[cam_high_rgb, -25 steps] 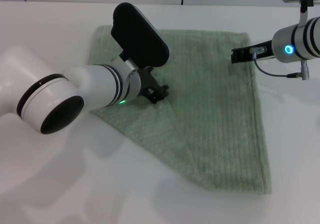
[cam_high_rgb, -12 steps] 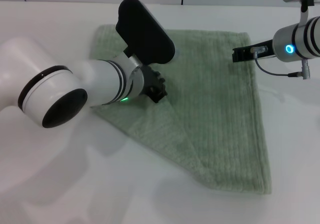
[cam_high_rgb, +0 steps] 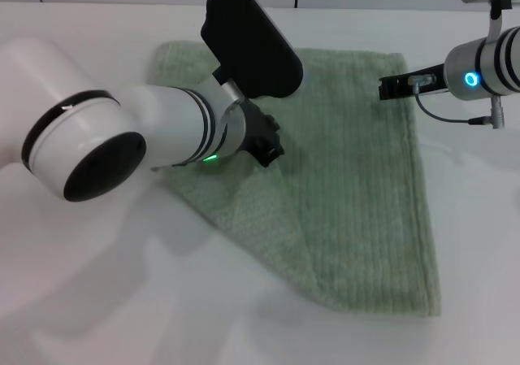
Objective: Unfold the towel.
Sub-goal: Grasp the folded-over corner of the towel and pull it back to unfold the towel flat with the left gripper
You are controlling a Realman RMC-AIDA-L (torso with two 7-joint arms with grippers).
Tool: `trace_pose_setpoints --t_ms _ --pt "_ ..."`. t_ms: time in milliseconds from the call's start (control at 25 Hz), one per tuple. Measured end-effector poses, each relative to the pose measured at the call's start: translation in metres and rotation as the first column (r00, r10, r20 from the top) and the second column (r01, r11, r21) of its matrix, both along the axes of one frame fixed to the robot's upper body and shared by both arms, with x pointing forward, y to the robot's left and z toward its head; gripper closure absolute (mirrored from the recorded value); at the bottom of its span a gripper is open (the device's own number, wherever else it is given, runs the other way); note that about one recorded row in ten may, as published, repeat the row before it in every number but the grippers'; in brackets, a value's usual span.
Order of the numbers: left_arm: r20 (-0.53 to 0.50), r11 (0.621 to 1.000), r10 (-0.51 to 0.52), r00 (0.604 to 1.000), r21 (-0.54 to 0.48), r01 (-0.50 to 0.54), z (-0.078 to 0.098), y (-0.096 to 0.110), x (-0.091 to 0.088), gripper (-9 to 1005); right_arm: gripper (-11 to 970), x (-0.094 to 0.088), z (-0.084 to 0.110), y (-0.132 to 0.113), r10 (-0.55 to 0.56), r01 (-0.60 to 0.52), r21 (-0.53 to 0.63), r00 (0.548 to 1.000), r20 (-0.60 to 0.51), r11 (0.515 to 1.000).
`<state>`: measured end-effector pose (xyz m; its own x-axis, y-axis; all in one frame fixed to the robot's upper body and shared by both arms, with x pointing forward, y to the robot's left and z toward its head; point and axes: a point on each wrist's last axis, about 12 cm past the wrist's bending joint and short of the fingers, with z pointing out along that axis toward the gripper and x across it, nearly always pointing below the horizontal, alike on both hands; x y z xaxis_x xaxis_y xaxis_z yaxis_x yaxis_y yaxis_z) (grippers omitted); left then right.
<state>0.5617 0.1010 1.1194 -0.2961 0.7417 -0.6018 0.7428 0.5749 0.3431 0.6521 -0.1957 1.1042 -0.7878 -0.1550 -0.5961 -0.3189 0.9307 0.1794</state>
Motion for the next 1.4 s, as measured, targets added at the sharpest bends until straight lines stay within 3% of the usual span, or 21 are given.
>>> trace_pose_setpoints --t_ms 720,1400 --pt "-0.011 0.995 0.080 0.997 -0.052 -0.080 0.020 0.017 -0.003 953 956 -0.002 -0.004 -0.003 -0.010 0.010 -0.002 1.000 -0.005 1.000" --pt "-0.031 0.989 0.115 0.993 -0.089 -0.118 0.034 0.031 -0.025 953 956 -0.003 -0.007 -0.002 -0.004 0.004 -0.006 1.000 -0.013 1.000"
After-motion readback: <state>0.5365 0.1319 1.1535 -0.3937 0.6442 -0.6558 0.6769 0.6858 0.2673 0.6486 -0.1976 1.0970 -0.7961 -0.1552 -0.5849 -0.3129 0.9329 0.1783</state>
